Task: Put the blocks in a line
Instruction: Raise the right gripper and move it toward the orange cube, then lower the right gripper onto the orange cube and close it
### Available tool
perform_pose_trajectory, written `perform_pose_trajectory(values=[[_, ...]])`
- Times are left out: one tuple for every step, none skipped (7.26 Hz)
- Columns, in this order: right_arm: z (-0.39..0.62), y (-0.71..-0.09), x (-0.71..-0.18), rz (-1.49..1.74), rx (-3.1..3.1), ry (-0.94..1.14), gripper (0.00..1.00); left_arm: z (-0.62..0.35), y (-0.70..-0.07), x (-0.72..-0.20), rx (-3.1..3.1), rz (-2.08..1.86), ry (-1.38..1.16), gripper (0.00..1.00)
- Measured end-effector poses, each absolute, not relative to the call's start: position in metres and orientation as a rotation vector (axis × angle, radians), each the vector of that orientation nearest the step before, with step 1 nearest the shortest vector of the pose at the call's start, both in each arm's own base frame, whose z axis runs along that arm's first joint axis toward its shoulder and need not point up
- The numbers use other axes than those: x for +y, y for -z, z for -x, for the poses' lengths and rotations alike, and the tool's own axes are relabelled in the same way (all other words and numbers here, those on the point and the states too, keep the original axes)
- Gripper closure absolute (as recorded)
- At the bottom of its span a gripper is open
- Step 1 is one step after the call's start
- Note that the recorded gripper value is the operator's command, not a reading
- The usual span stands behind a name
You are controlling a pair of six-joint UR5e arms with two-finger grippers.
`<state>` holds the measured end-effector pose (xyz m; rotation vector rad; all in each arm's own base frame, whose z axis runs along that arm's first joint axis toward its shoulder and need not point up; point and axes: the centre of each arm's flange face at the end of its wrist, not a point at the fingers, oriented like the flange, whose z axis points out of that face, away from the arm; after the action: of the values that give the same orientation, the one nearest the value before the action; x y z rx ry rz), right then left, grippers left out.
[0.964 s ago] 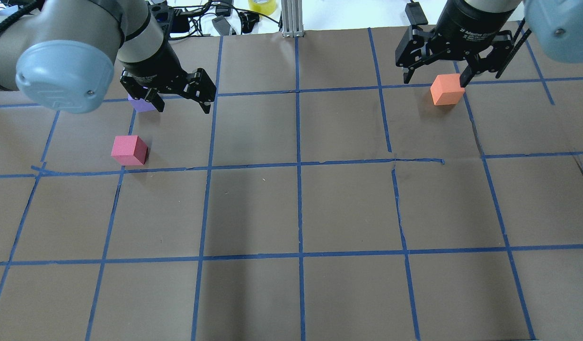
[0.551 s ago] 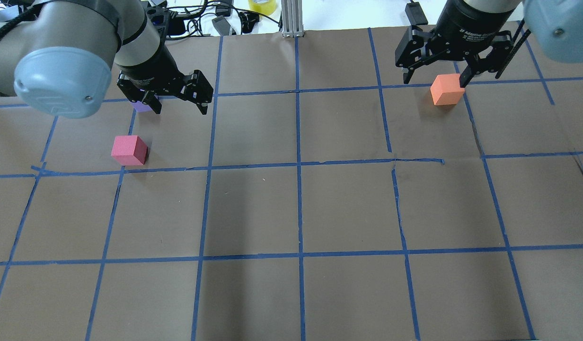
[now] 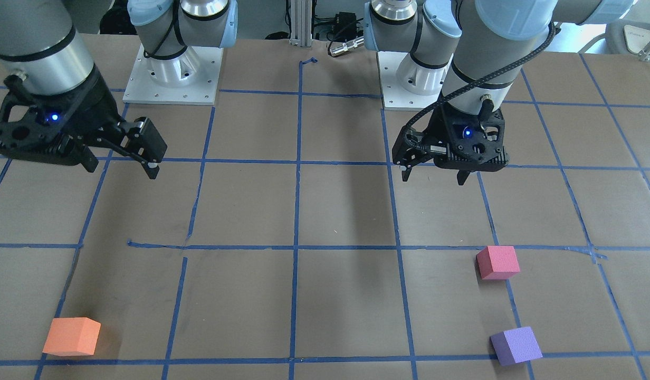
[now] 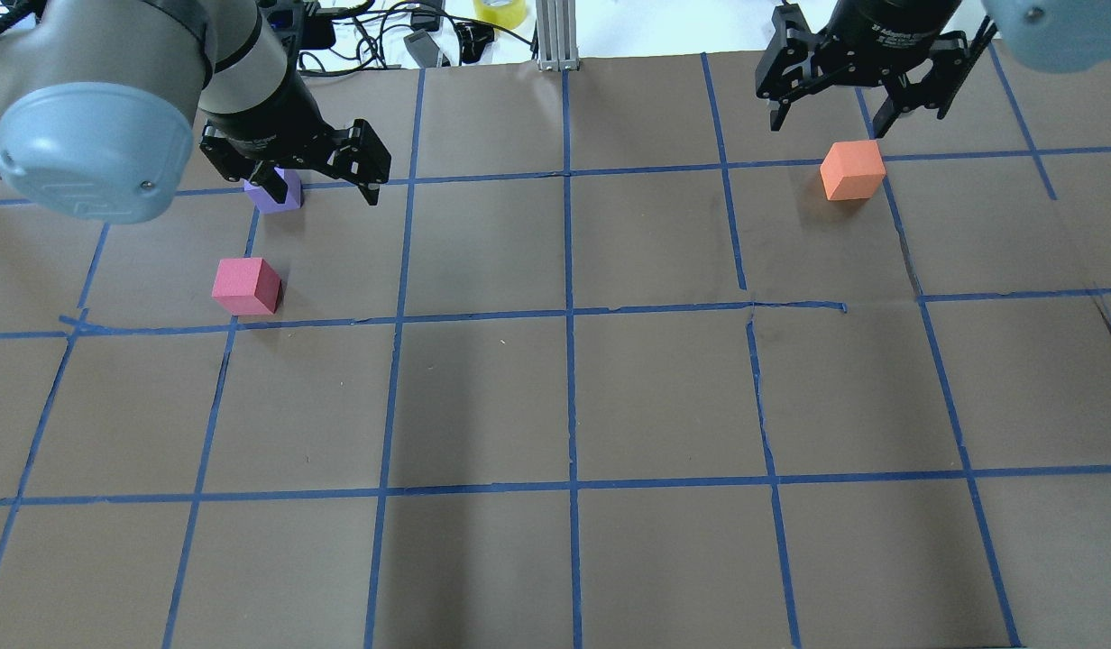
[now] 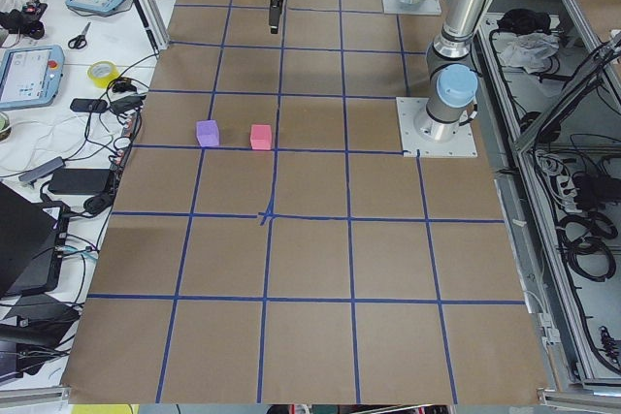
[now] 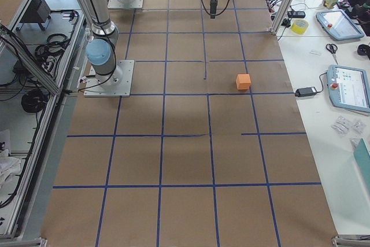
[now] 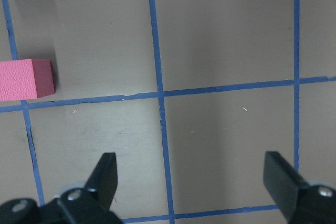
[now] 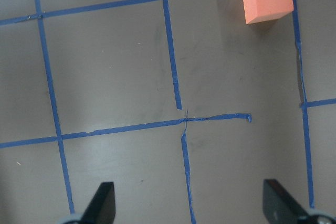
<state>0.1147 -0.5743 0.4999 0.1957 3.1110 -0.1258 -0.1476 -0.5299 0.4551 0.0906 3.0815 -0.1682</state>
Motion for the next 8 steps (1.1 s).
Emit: perform_pose_trajectory(values=[[-0.095,-0.496,-0.610,-0.190,3.110,0.136,0.00,0.142,-0.457,-0.529,3.026,-0.083,0.171,0.00],[-0.068,-0.486,-0.650,-0.169,3.111,0.143,0.00,0.141,-0.459,-0.530,3.013,-0.078,0.186,0.00],[-0.034,-0.467,-0.687,-0.119,3.116,0.134,0.00,0.143,-0.462,-0.530,3.032,-0.078,0.205,0.00],[-0.003,-0.445,-0.711,-0.070,3.119,0.116,0.00,0.146,-0.463,-0.529,3.058,-0.081,0.209,0.00],[0.017,-0.423,-0.723,-0.018,3.121,0.086,0.00,0.149,-0.461,-0.526,3.093,-0.099,0.182,0.00],[0.026,-0.397,-0.727,0.033,3.116,0.031,0.00,0.152,-0.459,-0.523,3.131,-0.121,0.135,0.00],[0.030,-0.370,-0.726,0.071,3.112,-0.007,0.00,0.153,-0.459,-0.521,3.149,-0.126,0.112,0.00],[0.031,-0.341,-0.723,0.101,3.118,0.008,0.00,0.154,-0.459,-0.519,3.153,-0.125,0.102,0.00]])
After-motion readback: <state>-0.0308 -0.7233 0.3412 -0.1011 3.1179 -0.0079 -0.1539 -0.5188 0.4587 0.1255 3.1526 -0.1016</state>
